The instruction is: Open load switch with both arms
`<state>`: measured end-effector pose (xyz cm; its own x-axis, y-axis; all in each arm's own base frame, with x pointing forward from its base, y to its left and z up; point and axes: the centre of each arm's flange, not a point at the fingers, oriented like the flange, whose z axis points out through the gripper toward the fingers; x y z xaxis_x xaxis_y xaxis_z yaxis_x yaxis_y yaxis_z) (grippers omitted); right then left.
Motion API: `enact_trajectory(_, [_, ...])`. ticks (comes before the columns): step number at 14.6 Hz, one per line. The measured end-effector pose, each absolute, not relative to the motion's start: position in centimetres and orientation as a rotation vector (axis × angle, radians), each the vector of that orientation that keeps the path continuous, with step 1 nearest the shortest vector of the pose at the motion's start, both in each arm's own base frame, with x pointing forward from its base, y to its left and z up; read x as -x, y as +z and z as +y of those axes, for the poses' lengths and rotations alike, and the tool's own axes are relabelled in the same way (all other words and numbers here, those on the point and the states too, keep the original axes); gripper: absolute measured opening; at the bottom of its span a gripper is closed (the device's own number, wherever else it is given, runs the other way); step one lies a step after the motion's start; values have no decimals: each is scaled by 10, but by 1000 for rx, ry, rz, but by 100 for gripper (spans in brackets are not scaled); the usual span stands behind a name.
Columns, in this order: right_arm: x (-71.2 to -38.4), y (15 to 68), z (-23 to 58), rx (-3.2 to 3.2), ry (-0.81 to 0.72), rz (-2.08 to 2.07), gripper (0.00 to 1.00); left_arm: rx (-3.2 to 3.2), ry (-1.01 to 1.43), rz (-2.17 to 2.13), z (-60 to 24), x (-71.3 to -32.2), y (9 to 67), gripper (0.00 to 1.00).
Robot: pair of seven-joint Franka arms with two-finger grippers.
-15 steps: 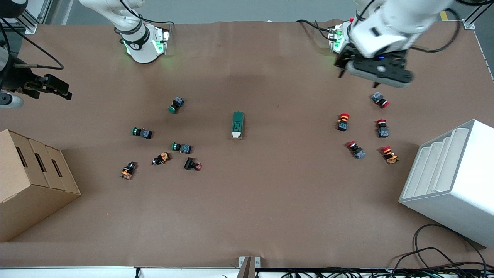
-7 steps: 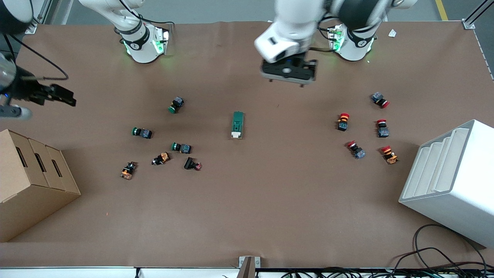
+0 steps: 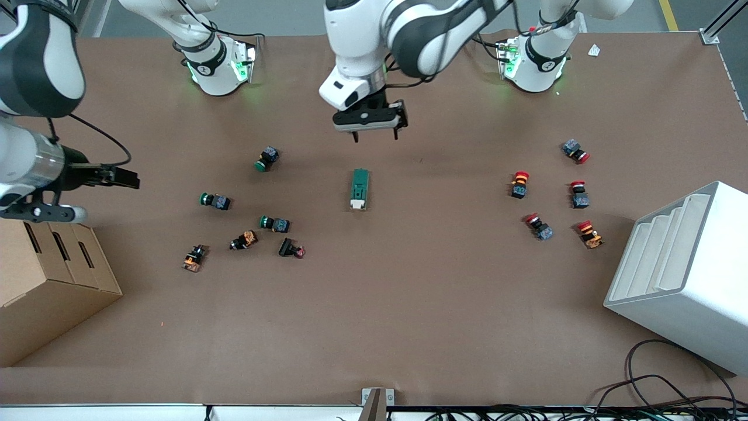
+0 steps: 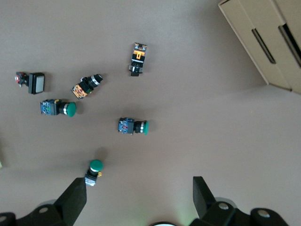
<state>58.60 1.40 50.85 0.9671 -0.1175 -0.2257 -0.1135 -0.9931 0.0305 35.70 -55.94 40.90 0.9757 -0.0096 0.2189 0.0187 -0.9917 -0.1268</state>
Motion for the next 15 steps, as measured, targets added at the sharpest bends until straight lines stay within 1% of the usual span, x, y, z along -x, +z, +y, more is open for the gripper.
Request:
enact_trajectory(2, [-593, 490, 49, -3068, -359, -308, 100, 2953, -499, -62, -579, -338, 368, 100])
enact_trajectory(5, [-603, 443, 128, -3002, -354, -501, 100, 2916, -669, -144, -600, -311, 317, 100])
enact_trajectory(7, [-603, 407, 182, -2965, -373, -700, 100, 2880, -822, -199, -609, -294, 280, 100])
enact_trajectory(10, [-601, 358, 236, -2922, -412, -917, 100, 2848, -1017, -221, -613, -275, 226, 100])
enact_trajectory(15, [-592, 293, 300, -2835, -388, -1155, 100, 2845, -1204, -178, -597, -257, 182, 100])
